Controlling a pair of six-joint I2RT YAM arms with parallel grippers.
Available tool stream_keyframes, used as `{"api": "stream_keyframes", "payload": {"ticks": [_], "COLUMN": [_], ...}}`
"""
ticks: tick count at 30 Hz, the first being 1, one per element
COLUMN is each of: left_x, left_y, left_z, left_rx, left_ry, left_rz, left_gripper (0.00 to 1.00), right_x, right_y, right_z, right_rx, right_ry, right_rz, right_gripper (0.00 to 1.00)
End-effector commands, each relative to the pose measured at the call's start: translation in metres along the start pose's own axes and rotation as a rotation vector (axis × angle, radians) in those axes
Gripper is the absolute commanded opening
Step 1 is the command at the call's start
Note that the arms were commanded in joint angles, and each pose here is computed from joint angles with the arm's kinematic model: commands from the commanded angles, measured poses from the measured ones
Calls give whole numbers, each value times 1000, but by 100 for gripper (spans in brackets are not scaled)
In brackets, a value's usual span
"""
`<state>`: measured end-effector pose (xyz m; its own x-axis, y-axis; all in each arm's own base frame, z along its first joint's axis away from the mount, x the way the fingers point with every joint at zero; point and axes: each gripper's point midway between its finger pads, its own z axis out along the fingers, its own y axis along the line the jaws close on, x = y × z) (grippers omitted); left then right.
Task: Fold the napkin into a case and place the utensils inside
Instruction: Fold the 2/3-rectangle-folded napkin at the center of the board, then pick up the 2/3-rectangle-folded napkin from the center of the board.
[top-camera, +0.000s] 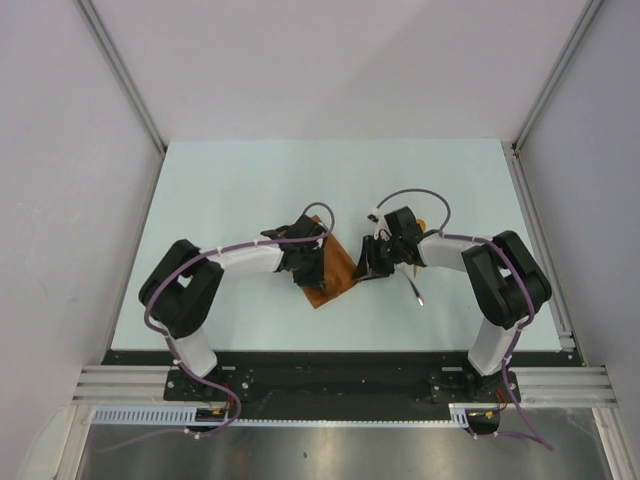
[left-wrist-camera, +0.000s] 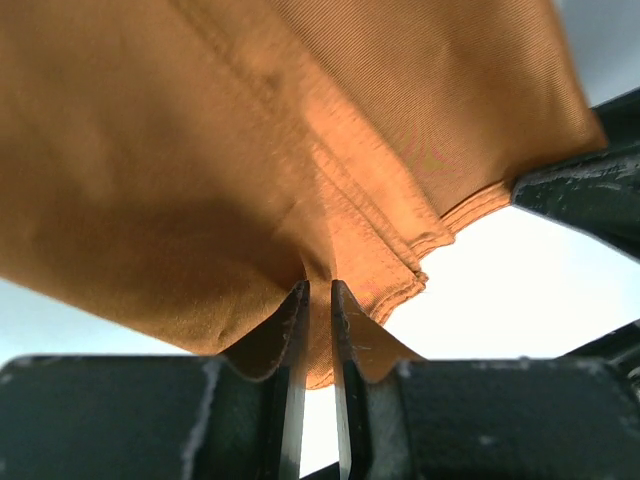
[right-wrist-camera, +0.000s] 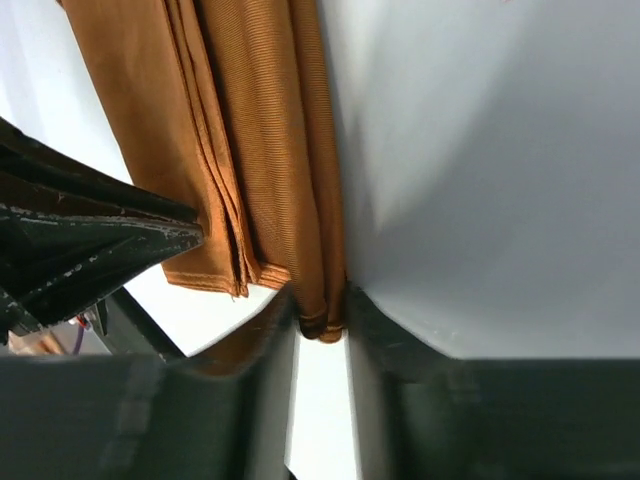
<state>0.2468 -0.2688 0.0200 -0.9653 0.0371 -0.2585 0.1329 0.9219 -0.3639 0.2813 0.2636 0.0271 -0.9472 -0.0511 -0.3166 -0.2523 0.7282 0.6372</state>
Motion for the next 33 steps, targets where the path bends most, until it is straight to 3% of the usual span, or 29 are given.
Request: {"api": "stream_keyframes", "payload": {"ticks": [1, 6, 9, 11, 16, 21, 24, 29, 33], "left_x": [3, 20, 22, 14, -17, -64, -89, -114, -119], "left_y": [0, 13, 14, 5, -15, -39, -42, -41, -33], "left_z": [-10, -13, -23, -35, -58, -66, -58, -39, -23], "left_rx": [14, -9, -12, 21, 66, 89, 40, -44, -123], "left_ry": [-38, -19, -28, -55, -105, -145, -146, -156, -118], "left_rz": [-10, -10, -3, 8, 34, 9, -38, -90, -105], "left_gripper": [18, 18, 19, 23, 48, 66, 68, 68, 70], "right_x": [6, 30, 36, 32, 10, 6, 12, 20, 29], "right_y": [17, 46, 61, 58, 41, 36, 36, 40, 44], "right_z": [4, 4, 3, 1, -9, -8, -3, 6, 12], "right_rx": [-49, -72, -89, -71, -41, -42, -63, -80, -86], "right_ry": [-8, -2, -29, -56, -96, -103, -106, -98, -100], "right_rz": [-17, -19, -39, -32, -12, 8, 45, 48, 55], "right_gripper": [23, 14, 14, 19, 41, 53, 57, 55, 43]}}
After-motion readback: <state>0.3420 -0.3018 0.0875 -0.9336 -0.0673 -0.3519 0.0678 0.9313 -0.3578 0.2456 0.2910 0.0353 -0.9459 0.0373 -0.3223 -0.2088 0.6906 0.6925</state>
